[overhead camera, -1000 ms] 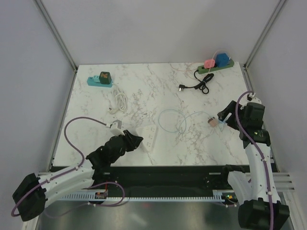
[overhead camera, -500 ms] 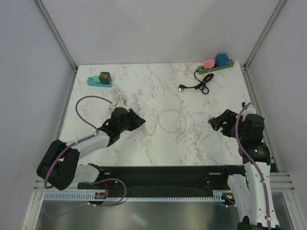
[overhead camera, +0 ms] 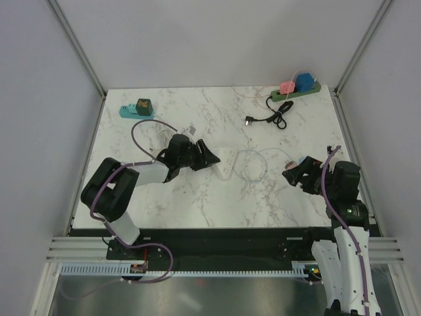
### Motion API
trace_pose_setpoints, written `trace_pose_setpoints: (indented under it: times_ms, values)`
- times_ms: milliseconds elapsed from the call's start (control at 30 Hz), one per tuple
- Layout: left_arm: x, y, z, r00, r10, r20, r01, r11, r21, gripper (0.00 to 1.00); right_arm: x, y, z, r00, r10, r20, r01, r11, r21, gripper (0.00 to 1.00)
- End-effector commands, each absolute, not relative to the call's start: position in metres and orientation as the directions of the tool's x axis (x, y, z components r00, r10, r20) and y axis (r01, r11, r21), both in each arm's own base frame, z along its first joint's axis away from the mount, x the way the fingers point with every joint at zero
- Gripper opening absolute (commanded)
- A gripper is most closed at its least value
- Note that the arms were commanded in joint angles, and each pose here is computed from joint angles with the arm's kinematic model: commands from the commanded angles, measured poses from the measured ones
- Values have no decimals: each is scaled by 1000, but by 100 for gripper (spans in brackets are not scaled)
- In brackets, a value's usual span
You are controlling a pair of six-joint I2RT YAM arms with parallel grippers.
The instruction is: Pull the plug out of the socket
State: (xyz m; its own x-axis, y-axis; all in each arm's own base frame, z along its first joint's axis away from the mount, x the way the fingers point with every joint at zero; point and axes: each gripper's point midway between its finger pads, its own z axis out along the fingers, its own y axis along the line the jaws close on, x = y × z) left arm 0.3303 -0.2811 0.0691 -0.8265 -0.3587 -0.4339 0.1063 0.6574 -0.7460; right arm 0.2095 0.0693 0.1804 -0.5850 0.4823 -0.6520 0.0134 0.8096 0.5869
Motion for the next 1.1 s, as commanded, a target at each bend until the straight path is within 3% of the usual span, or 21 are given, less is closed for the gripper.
trace_pose_setpoints:
  times_ms: [0, 133, 300, 400, 633, 733, 967, 1067]
  values:
    - [324, -285, 78, -827, -309, -469, 161, 670, -725, 67, 210, 73, 179, -595, 475, -648, -7, 803, 596, 81]
    - [322, -283, 82, -829, -253, -500, 204, 695, -690, 87, 208, 74, 178, -603, 474, -642, -8, 801, 598, 82]
    - [319, -260, 90, -827, -211, -521, 171, 788, -591, 95, 207, 75, 178, -610, 470, -638, -7, 802, 597, 82]
    - [332, -219, 116, -761, -228, -607, 116, 873, -473, 99, 207, 75, 179, -604, 471, -643, -10, 802, 597, 82]
    - [388, -151, 145, -714, -334, -615, -87, 914, -396, 100, 212, 76, 180, -609, 464, -643, -21, 801, 598, 82]
    - [424, -125, 154, -665, -312, -678, -146, 945, -293, 99, 211, 76, 180, -609, 462, -645, -27, 800, 599, 82]
    - [473, -87, 130, -694, -185, -696, -207, 977, -53, 83, 207, 83, 180, -637, 437, -635, -65, 790, 609, 82]
    - [481, -86, 114, -726, -168, -667, -213, 977, -14, 83, 206, 82, 181, -631, 438, -640, -61, 794, 605, 82]
